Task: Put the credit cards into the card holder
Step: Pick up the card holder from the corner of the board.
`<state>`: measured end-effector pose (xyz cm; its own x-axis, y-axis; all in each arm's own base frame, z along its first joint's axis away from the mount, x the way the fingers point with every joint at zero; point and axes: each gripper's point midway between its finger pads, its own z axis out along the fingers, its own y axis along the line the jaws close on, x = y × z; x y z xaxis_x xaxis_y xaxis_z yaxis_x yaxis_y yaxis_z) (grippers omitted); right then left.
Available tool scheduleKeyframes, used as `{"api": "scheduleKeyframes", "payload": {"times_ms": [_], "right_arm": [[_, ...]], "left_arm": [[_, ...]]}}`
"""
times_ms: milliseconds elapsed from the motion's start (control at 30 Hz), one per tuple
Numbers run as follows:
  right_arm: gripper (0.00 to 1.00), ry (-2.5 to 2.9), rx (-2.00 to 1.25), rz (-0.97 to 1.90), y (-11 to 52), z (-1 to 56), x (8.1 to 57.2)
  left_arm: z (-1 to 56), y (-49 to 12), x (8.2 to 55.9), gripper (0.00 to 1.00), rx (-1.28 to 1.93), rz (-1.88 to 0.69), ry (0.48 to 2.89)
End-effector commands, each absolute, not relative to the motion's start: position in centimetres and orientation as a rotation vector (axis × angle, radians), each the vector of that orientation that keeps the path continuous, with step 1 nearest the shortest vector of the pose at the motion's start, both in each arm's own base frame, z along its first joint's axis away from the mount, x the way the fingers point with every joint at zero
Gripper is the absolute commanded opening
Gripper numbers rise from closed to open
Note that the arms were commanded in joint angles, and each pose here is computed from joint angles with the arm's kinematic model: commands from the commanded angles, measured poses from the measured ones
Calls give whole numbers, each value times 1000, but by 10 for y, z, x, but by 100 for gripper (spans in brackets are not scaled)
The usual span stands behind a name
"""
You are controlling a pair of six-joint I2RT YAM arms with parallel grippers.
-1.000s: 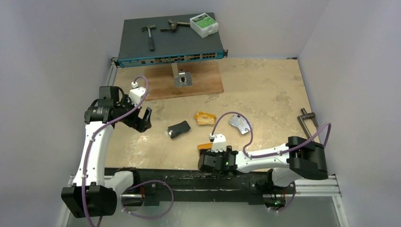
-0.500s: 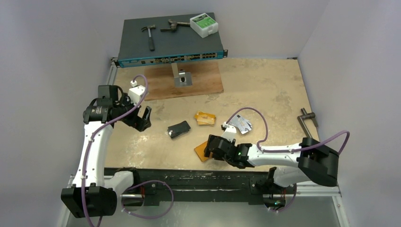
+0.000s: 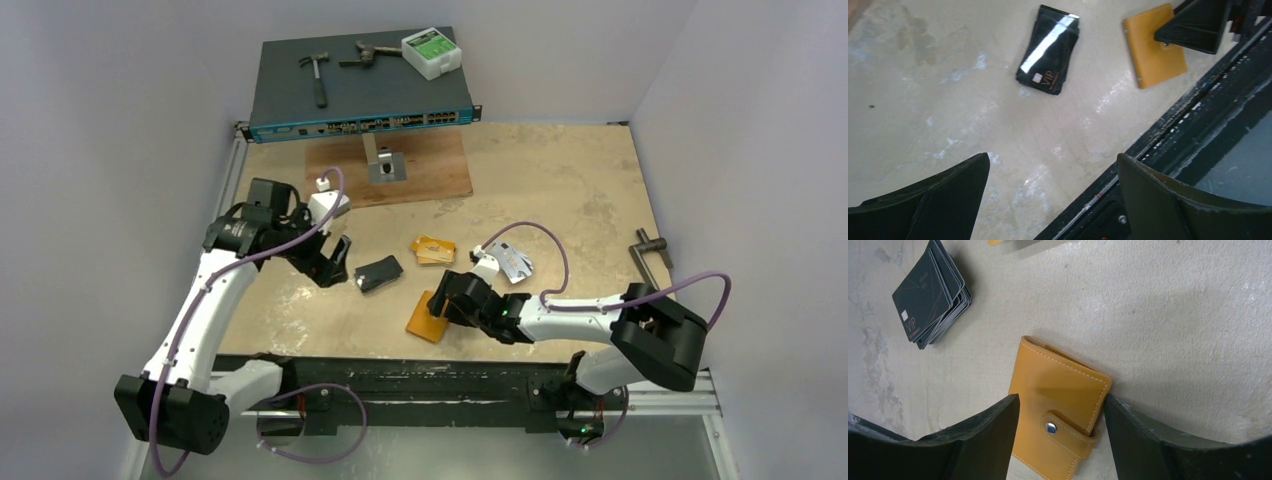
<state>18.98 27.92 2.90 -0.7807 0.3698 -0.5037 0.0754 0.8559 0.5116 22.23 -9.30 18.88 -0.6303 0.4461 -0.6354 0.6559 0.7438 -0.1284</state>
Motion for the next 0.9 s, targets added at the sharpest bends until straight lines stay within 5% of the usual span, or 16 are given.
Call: {"api": "scheduleKeyframes", "payload": {"times_ms": [0, 267, 367, 867], "right_arm": [[60, 2559, 324, 477, 248, -14, 167], [23, 2597, 411, 490, 241, -38, 159], [0, 2615, 438, 489, 238, -47, 155], [0, 2204, 343, 1037, 257, 66, 169]], "left_arm": [[181, -132, 213, 100, 756, -667, 2431], [144, -187, 209, 98, 612, -918, 2586], [140, -201, 213, 99, 617, -971, 2551], [119, -242, 190, 100, 674, -1263, 2506]]}}
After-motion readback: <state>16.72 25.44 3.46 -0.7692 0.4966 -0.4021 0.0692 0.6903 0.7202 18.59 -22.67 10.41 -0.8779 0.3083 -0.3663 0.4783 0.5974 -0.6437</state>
